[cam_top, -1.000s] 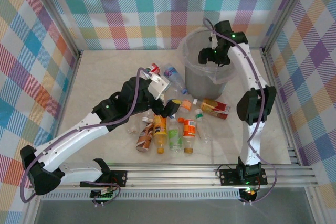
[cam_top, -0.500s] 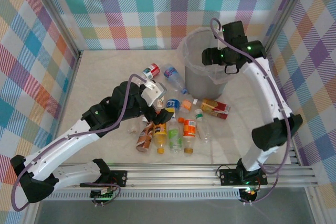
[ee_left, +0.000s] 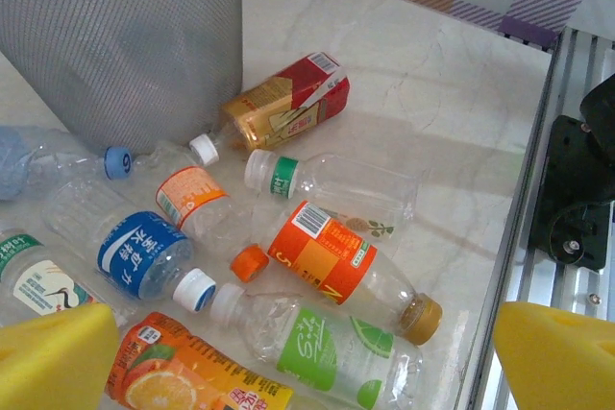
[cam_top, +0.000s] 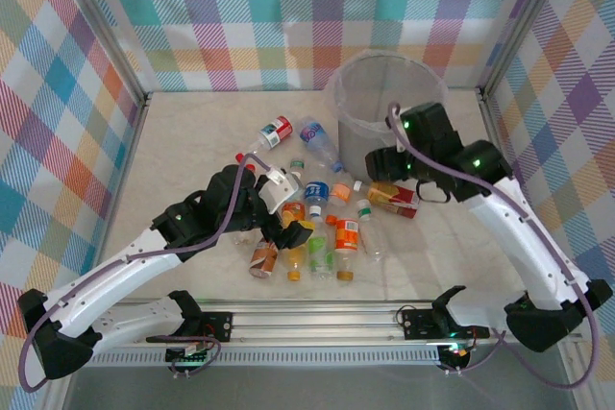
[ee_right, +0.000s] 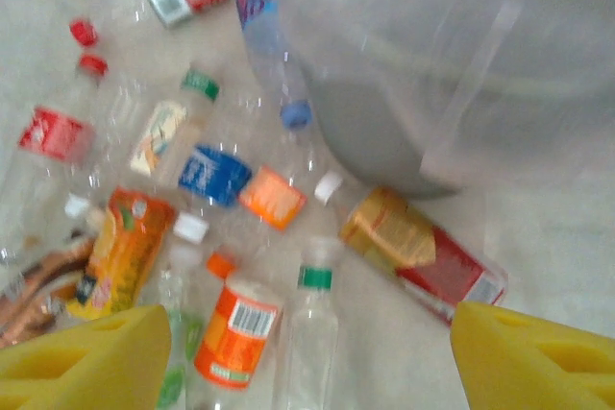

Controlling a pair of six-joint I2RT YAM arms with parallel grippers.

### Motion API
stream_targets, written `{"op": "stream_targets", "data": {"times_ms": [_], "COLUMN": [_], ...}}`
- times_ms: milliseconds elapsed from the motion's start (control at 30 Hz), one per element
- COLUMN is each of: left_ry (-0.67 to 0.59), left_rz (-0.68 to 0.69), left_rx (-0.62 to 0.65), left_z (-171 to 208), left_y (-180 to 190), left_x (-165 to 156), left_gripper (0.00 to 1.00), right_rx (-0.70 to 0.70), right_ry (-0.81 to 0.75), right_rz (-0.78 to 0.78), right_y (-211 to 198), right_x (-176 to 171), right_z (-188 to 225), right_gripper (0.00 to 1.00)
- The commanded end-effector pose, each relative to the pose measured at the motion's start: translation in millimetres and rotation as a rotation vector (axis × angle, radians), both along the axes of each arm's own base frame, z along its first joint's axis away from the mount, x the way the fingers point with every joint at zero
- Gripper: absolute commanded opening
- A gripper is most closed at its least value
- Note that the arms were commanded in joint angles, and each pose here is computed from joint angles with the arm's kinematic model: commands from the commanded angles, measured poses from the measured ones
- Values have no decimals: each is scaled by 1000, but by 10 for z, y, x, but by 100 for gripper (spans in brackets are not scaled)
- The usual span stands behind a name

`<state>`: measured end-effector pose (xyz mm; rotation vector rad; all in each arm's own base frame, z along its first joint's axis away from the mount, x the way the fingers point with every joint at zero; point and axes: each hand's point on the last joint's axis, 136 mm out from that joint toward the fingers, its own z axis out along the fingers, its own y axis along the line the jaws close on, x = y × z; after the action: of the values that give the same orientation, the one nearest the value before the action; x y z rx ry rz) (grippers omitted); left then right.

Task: Put the plastic bottles in the bin

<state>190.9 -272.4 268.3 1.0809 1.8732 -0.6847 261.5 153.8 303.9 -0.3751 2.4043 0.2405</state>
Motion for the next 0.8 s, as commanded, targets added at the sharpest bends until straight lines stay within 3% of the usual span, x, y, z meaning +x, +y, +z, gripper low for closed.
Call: {"op": "stream_targets", "data": {"times_ms": [0, 233, 767], "left_ry": [-14, -11, 2], "left_rz": [-3, 12, 25], "left_rx": [-59, -61, -31], "left_z": [94, 62, 5], "left_y": [-56, -58, -54], "left_x": [6, 33, 62], "left_gripper": [100, 100, 100], "right_rx": [-17, -28, -40], "right_ry": [85, 197, 425], "right_rz": [-43, -58, -53], "right_y": [-76, -76, 107], "right_x": [-209, -461, -590], "right_z": [-301, -864, -1966], "right_gripper": [77, 76, 77]}}
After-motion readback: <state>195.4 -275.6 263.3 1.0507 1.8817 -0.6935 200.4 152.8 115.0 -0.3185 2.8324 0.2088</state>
